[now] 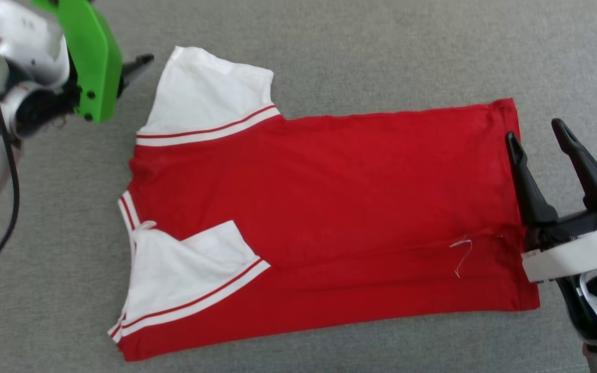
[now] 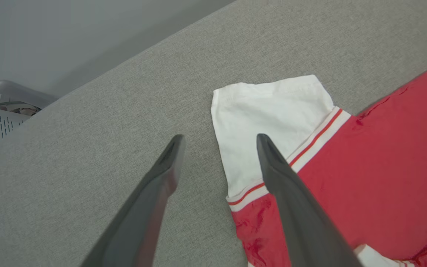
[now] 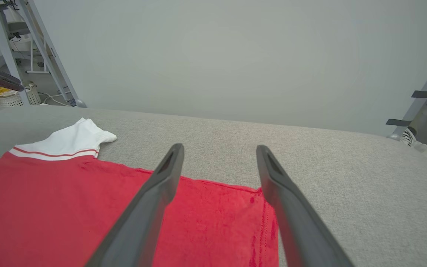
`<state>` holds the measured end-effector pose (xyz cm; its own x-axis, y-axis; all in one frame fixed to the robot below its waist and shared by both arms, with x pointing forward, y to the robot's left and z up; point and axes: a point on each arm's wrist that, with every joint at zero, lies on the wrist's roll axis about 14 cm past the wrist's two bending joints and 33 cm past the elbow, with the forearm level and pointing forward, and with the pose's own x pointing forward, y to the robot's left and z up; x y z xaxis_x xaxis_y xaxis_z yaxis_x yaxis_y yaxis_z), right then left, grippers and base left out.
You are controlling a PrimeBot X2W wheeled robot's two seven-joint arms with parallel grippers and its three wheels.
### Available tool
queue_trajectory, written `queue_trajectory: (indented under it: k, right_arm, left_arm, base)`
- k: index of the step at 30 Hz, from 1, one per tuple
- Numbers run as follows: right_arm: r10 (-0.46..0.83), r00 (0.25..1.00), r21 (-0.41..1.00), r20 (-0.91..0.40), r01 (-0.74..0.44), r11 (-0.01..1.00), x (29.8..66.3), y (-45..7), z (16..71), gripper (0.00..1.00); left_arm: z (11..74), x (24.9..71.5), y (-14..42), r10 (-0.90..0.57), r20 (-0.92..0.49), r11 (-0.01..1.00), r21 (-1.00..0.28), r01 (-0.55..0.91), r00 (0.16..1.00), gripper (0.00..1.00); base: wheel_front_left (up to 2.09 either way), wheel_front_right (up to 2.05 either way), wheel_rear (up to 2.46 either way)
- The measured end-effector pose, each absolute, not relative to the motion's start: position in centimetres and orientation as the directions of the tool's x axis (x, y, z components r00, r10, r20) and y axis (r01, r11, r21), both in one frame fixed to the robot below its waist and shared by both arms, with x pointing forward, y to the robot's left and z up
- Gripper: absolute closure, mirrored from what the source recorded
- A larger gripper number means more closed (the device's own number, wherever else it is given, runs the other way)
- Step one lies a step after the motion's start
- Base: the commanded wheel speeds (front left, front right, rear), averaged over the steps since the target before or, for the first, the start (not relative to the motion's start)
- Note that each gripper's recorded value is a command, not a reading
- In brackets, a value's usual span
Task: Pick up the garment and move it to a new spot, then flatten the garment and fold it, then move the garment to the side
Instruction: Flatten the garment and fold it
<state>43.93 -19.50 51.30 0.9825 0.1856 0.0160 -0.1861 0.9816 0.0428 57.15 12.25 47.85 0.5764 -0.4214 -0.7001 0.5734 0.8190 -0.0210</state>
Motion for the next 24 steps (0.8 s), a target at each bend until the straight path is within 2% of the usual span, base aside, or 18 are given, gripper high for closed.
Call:
queue_trajectory:
  k: [10, 14, 20, 21, 24]
  right_arm:
    - [0.185, 0.980, 0.021, -0.067, -0.184, 0.983, 46.1, -20.2, 47.3, 0.00]
    - [0.176, 0.979, 0.019, -0.100, -0.175, 0.984, 46.4, -20.6, 45.7, 0.00]
    - [0.158, 0.979, 0.007, -0.128, -0.159, 0.987, 46.4, -21.4, 44.7, 0.00]
    - [0.154, 0.980, 0.001, -0.124, -0.155, 0.988, 46.5, -21.8, 44.8, 0.00]
    - [0.148, 0.985, -0.019, -0.089, -0.150, 0.989, 46.8, -22.4, 46.0, 0.00]
  left_arm:
    - [41.7, 60.6, 9.5, -0.394, -0.828, 0.804, -0.102, 0.585, 0.398, 0.00]
    - [37.8, 60.3, 9.6, -0.342, -0.880, 0.791, -0.080, 0.606, 0.330, 0.00]
    - [35.9, 60.8, 9.0, -0.349, -0.883, 0.781, -0.089, 0.618, 0.314, 0.00]
    - [35.9, 60.6, 9.1, -0.345, -0.882, 0.770, -0.072, 0.634, 0.319, 1.00]
    - [36.4, 60.4, 8.7, -0.359, -0.868, 0.749, -0.050, 0.660, 0.342, 1.00]
  base:
    - [0.00, 0.00, 0.00]
    - [0.00, 0.00, 0.00]
    - [0.00, 0.00, 0.00]
    - [0.00, 0.00, 0.00]
    - [0.00, 0.00, 0.00]
